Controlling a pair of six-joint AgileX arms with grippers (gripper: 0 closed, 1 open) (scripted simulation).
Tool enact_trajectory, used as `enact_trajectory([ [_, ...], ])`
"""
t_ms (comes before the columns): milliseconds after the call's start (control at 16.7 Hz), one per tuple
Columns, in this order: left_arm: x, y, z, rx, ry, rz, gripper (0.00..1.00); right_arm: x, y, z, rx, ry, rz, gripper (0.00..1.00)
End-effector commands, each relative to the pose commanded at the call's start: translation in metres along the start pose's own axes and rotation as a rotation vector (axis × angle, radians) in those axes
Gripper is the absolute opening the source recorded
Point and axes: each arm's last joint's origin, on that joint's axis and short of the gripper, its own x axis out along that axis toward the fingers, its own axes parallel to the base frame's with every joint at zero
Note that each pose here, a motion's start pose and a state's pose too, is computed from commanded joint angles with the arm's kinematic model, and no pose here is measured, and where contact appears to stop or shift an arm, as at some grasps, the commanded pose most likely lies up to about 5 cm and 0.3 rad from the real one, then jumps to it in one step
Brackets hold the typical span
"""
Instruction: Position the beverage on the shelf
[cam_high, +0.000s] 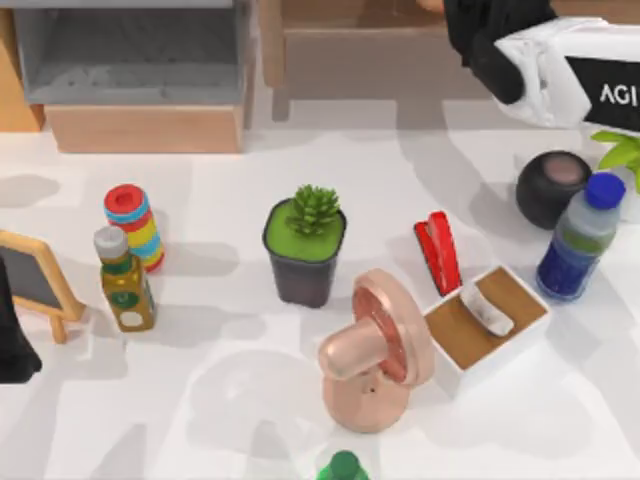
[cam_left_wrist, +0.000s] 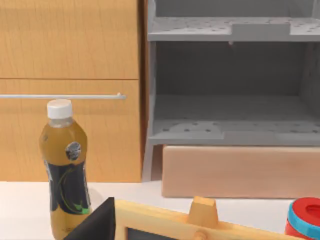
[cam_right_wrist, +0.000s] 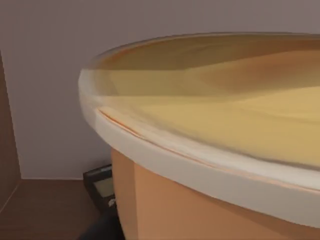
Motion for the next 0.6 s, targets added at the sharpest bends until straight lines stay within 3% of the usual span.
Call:
enact_trajectory([
  [240,0.0,0.0,0.0,0.0,0.0,0.0,1.0,0.0,0.0,0.0,0.0,0.0,0.0,0.98],
  [600,0.0,0.0,0.0,0.0,0.0,0.0,1.0,0.0,0.0,0.0,0.0,0.0,0.0,1.0],
])
